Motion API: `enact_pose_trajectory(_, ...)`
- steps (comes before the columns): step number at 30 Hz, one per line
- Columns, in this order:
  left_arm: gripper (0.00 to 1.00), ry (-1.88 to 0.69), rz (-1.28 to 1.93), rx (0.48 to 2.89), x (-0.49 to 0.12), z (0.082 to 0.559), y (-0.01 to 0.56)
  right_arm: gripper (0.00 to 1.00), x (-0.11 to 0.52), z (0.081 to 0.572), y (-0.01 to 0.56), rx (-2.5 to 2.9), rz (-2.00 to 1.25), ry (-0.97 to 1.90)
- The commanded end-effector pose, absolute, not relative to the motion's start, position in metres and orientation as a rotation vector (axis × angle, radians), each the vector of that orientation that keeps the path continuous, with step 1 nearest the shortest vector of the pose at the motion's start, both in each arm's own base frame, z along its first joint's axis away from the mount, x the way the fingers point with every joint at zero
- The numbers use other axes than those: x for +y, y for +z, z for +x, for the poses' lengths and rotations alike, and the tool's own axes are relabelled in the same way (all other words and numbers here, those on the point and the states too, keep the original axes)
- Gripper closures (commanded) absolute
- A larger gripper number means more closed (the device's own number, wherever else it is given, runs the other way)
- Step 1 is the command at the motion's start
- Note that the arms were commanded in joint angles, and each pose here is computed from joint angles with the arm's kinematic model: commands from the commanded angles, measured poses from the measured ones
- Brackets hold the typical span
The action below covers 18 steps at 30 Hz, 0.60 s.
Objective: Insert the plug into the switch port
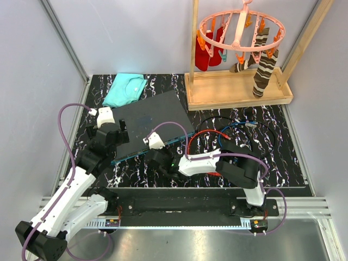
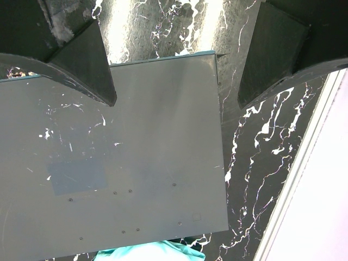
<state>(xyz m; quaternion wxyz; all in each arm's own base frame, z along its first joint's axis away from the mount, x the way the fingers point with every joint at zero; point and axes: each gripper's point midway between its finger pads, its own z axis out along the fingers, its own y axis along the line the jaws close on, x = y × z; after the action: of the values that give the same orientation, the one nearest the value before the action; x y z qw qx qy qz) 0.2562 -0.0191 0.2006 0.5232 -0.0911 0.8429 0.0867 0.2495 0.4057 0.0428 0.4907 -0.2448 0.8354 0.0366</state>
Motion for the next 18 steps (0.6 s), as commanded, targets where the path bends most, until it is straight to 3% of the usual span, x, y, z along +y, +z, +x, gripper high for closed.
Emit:
enact_pose_trajectory(1, 0.01, 0.207, -0.251, 1.946, -0.016, 0.262, 0.216, 1.00, 0.433, 0.268, 0.098, 1.907, -0.434, 0.200)
enact_pose_trajectory(18, 0.01, 0.205, -0.244, 1.950, -0.018, 0.262, 0.215, 1.00, 0.405, 0.278, 0.070, 1.968, -0.383, 0.131)
